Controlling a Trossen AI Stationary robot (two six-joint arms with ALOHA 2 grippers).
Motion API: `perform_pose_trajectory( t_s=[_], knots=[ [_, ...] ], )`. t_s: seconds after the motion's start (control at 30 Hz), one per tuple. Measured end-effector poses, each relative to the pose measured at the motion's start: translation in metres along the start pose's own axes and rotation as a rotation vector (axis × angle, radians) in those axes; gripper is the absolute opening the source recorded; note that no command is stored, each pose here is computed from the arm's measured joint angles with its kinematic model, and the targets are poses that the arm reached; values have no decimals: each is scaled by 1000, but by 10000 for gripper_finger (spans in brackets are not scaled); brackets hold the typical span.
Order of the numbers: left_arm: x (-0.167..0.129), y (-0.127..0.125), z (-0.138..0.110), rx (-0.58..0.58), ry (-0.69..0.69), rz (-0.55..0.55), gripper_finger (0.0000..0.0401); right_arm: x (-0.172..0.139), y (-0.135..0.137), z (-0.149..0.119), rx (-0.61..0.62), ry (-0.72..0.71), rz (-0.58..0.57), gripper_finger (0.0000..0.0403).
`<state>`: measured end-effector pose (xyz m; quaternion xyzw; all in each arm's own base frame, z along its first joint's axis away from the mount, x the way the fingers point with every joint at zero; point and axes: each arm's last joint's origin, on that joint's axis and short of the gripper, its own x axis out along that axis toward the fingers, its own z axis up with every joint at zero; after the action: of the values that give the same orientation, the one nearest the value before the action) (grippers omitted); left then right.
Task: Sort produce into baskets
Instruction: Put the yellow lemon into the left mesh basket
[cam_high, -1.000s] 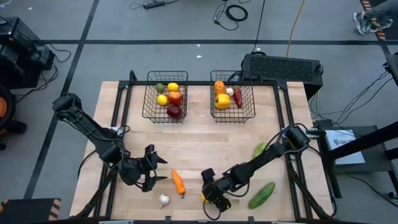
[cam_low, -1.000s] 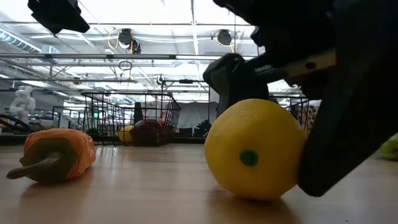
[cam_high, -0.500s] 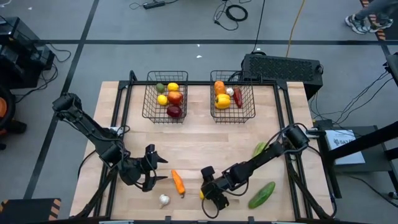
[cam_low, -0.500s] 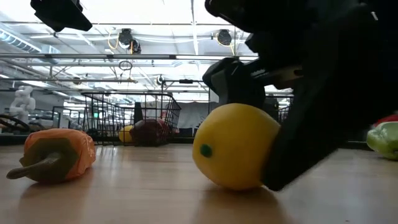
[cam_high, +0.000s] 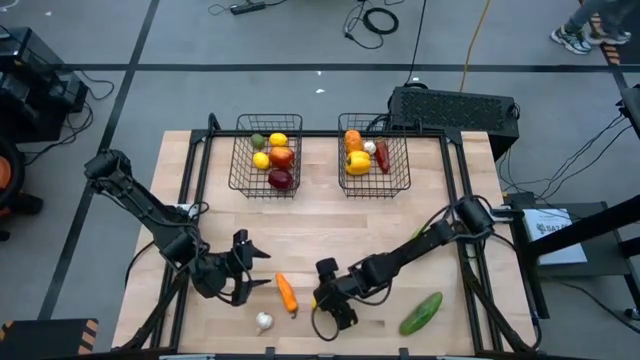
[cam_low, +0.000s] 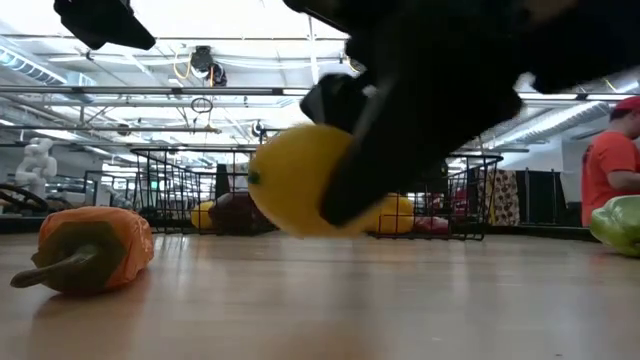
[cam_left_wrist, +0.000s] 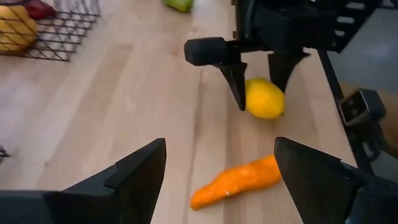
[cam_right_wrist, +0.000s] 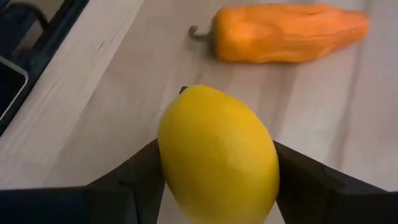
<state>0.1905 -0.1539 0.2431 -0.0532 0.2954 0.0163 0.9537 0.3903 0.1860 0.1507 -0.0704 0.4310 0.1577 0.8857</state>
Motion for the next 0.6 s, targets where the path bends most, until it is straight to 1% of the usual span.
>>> perform_pose_trajectory(
  t_s=[0.07, 0.13, 0.2, 0.23, 0.3, 0.33, 0.43, 0.5, 0.6],
  knots=[
    [1, 0, 1, -9, -20, 15, 306, -4, -6, 7, 9, 13, -22, 236],
    [1, 0, 2, -20, -35, 24, 306, -9, -14, 15, 14, 35, -83, 235],
    [2, 1, 5, -82, -78, 63, 306, -15, -22, 23, 6, 49, -171, 233],
    [2, 3, 6, -122, -104, 100, 306, -19, -26, 26, 2, 53, -225, 232],
    [3, 7, 7, -194, -147, 165, 306, -25, -33, 34, -15, 58, -345, 232],
    [3, 8, 7, -207, -158, 182, 306, -28, -36, 37, -27, 59, -408, 232],
    [2, 8, 7, -187, -181, 216, 306, -37, -43, 48, -74, 46, -594, 233],
    [2, 10, 8, -139, -197, 250, 306, -43, -47, 54, -111, 36, -713, 233],
    [3, 11, 7, -78, -207, 289, 306, -48, -49, 61, -155, 29, -850, 233]
  ],
)
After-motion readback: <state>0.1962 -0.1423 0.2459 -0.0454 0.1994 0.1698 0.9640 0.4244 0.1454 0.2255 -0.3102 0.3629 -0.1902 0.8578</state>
